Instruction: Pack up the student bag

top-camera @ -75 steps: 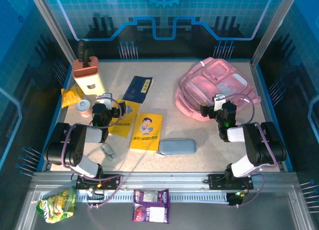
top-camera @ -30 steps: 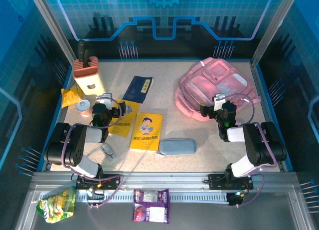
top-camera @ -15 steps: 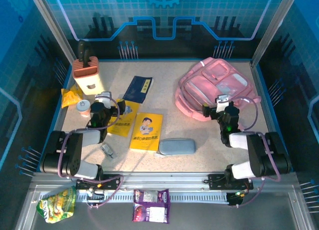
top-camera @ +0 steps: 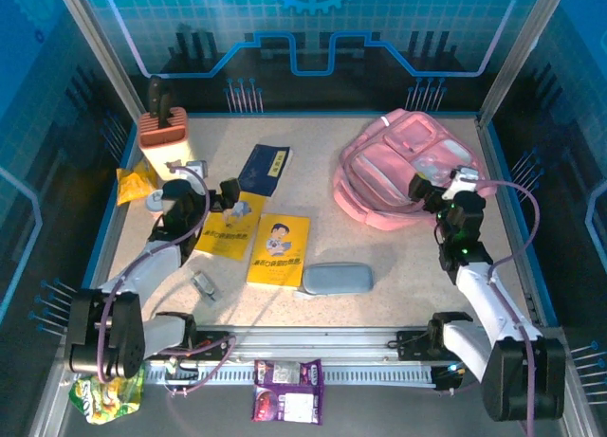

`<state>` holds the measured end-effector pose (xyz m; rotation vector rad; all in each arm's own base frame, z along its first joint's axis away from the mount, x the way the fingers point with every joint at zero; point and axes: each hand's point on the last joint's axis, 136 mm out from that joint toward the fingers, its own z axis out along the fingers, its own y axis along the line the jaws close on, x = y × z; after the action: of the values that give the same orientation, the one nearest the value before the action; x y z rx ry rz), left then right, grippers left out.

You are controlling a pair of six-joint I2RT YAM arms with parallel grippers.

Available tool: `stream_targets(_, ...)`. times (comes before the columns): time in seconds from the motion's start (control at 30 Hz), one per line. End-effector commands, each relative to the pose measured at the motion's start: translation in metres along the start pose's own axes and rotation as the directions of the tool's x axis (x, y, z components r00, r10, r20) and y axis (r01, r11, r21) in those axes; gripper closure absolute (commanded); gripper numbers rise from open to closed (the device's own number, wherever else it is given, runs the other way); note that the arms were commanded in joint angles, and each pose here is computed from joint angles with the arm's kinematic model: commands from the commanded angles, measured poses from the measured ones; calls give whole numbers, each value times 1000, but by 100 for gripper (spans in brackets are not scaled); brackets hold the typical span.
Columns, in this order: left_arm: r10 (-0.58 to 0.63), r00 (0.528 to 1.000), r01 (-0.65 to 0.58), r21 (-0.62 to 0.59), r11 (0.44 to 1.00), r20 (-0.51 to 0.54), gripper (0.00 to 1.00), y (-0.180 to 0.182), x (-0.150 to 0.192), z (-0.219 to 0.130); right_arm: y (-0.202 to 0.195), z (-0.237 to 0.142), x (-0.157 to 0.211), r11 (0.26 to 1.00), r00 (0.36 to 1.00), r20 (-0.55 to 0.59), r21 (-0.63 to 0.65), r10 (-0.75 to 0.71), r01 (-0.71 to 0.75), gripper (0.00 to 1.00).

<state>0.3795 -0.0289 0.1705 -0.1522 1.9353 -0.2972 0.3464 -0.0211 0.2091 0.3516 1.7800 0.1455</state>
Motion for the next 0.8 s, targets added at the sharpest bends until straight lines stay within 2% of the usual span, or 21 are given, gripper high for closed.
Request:
stream_targets(0.0, -172, 985, 172, -10, 985, 1, 1, 2, -7, -10, -26, -7, 30, 972, 964, -135, 91, 227, -216, 0)
stream_targets(0.1, -278, 961, 278, -53, 959, 9, 1, 12, -4, -14, -23, -10, 39, 965, 933, -250, 119, 257, -234, 0)
stream_targets(0.2, -326, 942, 322, -58, 945, -84, 1, 5, 2, -17, -14, -14, 53, 962, 891, -362, 109, 275, -252, 0)
stream_targets(0.3, -419, 897, 413, -68, 908, -141, 1, 0, 10, -20, -10, -21, 75, 947, 805, -499, 165, 322, -276, 0)
stream_targets(0.37, -452, 872, 460, -2, 888, -189, 1, -17, 15, -20, -1, -22, 86, 951, 752, -584, 160, 307, -263, 0)
stream_targets(0.53, -392, 875, 426, 69, 902, -284, 1, -65, 33, -22, 22, -16, 100, 979, 692, -694, 103, 199, -178, 0)
stream_targets(0.77, -303, 884, 387, 194, 902, -356, 1, -133, 46, -21, 61, 7, 114, 994, 617, -782, 22, 85, -109, 0)
